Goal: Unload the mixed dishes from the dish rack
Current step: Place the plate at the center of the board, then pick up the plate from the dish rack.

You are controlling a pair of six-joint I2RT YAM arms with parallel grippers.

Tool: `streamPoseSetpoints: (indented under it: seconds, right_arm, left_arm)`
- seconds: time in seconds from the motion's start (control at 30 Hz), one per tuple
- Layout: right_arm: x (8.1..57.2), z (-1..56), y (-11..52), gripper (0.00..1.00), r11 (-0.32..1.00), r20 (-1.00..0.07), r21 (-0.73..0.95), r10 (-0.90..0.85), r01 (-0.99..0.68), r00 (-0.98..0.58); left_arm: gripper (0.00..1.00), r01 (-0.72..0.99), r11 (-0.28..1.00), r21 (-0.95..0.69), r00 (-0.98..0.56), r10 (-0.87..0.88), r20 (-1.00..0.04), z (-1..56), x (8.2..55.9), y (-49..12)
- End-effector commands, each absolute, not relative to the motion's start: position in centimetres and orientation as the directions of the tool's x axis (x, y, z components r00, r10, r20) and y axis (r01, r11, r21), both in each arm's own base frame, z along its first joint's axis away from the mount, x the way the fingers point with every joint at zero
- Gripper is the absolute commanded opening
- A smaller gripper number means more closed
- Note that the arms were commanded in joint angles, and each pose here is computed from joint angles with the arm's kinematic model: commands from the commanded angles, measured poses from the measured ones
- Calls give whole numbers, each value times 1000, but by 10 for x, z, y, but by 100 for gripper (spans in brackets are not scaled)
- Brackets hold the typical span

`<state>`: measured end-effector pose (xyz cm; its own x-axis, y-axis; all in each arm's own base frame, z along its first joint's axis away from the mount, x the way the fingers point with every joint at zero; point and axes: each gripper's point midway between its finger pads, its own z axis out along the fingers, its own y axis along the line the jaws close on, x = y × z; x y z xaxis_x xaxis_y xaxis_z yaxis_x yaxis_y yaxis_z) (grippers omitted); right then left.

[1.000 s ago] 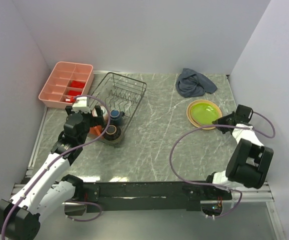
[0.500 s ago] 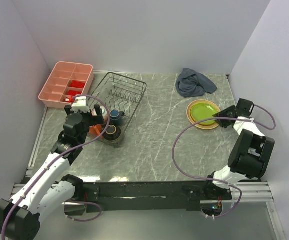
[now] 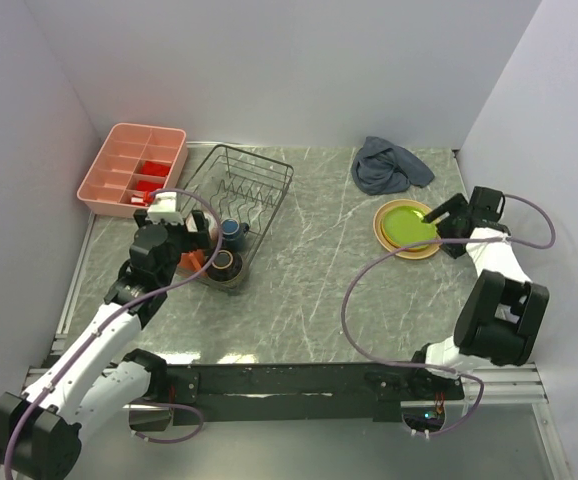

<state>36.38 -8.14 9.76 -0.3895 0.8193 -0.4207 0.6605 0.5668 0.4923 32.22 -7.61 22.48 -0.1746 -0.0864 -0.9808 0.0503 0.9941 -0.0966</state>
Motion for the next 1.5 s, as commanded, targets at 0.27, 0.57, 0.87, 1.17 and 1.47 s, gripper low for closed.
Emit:
streamPoseSetpoints:
  seconds: [0.27, 0.57, 0.87, 1.17, 1.47]
  right_arm:
    - [348, 223, 1, 100, 833, -737, 482, 554, 273, -387]
    - [301, 224, 44, 100, 851, -755, 516, 508, 102, -414]
    - [263, 200, 59, 100, 840, -739, 540, 501, 49, -450]
    - [247, 184, 62, 100, 843, -734, 537, 491, 42, -470]
    - [246, 181, 63, 100, 843, -732, 536, 487, 38, -476]
  left_arm:
    - [100, 171, 972, -164, -262, -116, -958, 238, 349, -111]
    - [99, 197, 952, -234, -415, -135, -900, 247, 402, -112]
    - [99, 254, 874, -413, -599, -193, -777, 235, 454, -104]
    - [88, 283, 814, -507, -692, -193, -696, 216, 496, -107]
    - [72, 272, 740, -615, -759, -228, -610, 188, 518, -124]
